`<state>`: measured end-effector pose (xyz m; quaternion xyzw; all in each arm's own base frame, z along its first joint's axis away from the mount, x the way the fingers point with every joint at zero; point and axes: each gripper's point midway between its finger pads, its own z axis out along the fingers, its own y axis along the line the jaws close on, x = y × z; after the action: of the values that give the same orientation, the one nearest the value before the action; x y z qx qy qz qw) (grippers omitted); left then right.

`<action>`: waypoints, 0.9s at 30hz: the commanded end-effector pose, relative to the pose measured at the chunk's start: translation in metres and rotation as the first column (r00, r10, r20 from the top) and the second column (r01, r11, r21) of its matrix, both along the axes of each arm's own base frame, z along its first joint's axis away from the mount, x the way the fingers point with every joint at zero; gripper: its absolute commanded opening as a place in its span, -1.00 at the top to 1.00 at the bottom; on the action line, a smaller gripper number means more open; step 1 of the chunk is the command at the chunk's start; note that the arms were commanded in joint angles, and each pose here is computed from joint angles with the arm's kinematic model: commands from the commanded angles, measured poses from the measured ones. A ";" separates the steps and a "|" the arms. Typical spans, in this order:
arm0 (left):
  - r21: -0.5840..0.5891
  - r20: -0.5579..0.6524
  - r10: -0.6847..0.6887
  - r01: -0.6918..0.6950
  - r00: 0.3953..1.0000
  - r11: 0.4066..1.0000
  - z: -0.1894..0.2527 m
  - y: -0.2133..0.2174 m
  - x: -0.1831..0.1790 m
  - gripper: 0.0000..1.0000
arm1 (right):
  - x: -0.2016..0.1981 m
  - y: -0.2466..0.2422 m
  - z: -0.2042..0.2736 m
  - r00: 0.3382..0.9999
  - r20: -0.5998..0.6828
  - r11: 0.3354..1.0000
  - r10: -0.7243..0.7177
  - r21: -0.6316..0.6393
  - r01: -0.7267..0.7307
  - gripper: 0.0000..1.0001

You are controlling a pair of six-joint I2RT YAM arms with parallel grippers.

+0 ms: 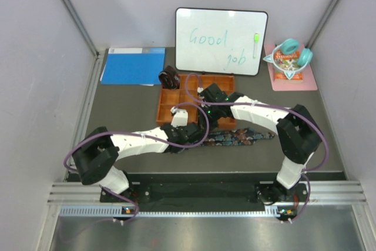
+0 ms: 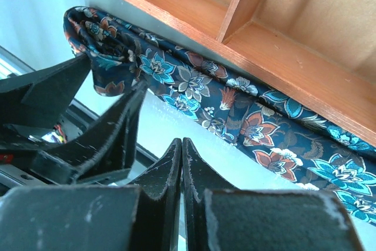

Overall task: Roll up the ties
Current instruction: Roll the tie at the center of the board.

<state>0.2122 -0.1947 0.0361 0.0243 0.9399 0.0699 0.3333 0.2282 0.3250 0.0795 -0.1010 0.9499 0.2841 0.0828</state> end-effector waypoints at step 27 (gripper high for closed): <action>-0.339 0.087 0.105 -0.069 0.991 0.938 0.090 0.049 -0.004 -0.58 | -0.023 0.102 0.063 0.991 0.003 0.956 0.135 0.264 -0.131 1.00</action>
<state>0.2154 -0.1679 0.1336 -0.0593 0.9172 -0.0670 0.3884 0.2097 0.3868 0.1215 -0.1396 0.9207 0.3568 0.0742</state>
